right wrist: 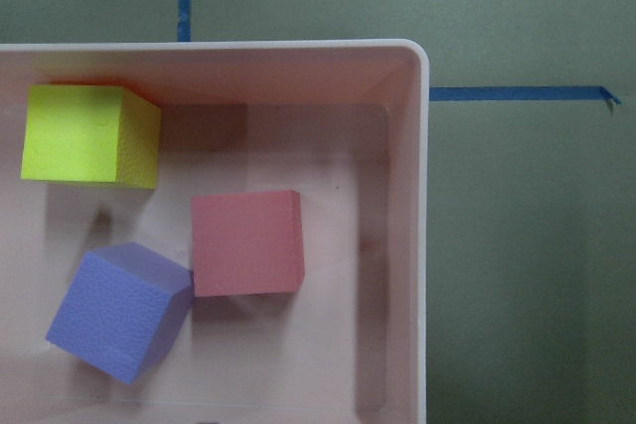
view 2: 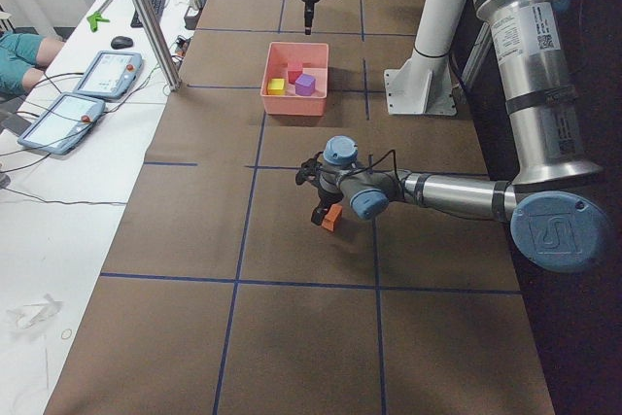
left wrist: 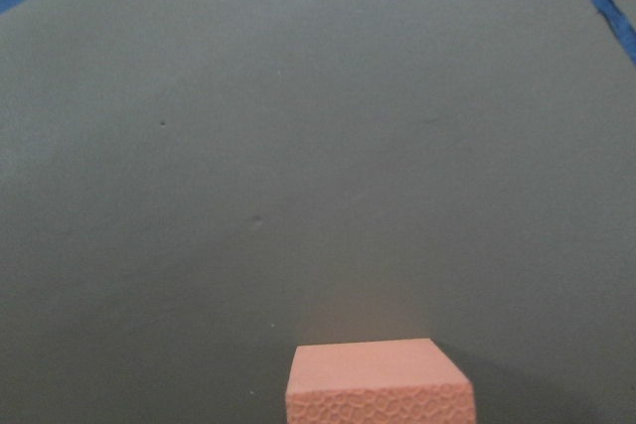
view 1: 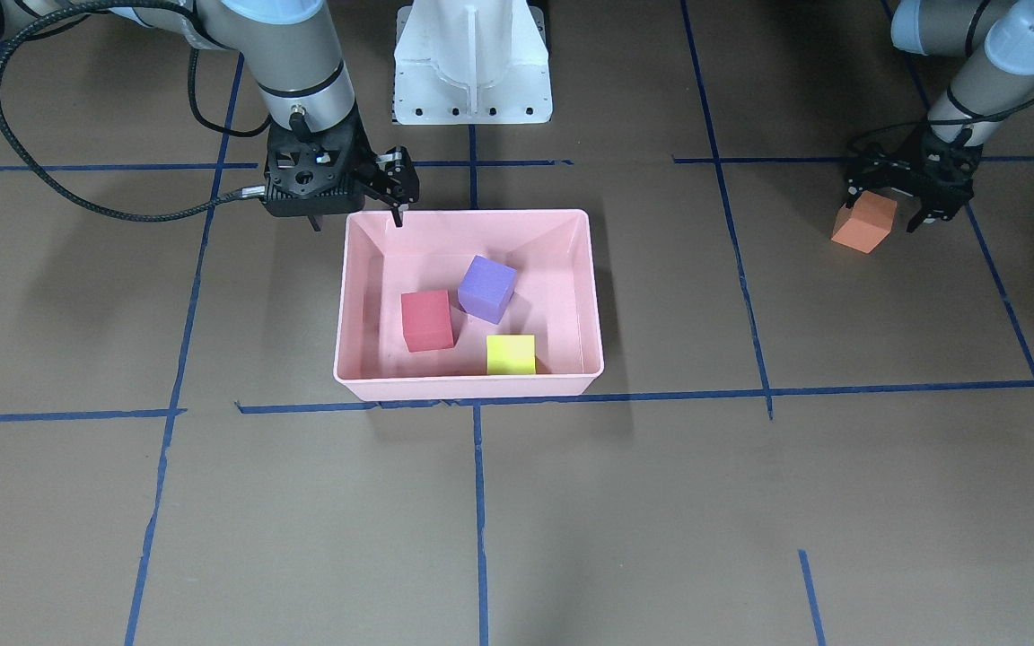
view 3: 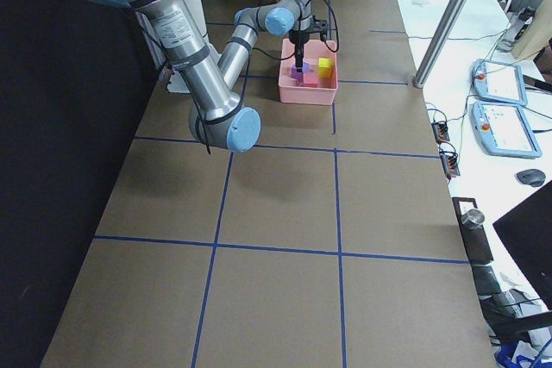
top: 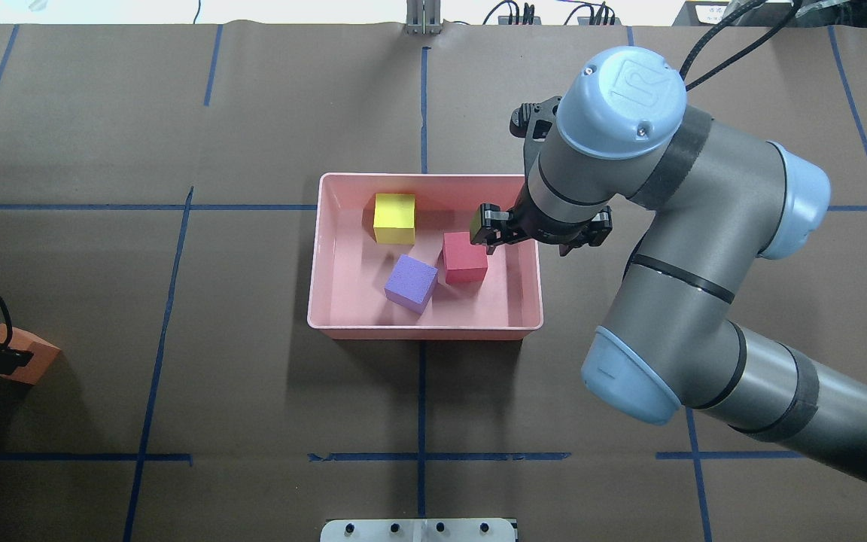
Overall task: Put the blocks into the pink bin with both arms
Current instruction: 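Hold the right gripper above the bin while the left gripper grasps the orange cube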
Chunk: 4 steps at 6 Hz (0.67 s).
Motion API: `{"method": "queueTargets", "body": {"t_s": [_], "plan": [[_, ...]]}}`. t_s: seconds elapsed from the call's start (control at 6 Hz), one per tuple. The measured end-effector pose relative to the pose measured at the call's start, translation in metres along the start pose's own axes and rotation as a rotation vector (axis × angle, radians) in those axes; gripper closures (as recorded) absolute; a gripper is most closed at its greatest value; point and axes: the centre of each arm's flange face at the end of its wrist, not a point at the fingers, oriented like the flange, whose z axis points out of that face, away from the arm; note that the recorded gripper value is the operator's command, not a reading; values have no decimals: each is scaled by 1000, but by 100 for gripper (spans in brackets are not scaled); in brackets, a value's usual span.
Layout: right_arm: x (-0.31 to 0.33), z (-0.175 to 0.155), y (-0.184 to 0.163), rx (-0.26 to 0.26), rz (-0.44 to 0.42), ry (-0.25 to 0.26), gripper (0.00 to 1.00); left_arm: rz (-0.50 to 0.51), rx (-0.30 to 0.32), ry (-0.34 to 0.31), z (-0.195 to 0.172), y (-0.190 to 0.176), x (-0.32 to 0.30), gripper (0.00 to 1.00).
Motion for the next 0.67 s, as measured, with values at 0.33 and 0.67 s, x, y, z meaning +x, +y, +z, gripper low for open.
{"method": "queueTargets", "body": {"t_s": [0.33,0.67], "plan": [[4,1,2,0,1,2,0,-6,-31,13,22,-3,8,60],[7,-7,1,7,-12,-7,0,-5,-48,44,24,-6,16,69]]}}
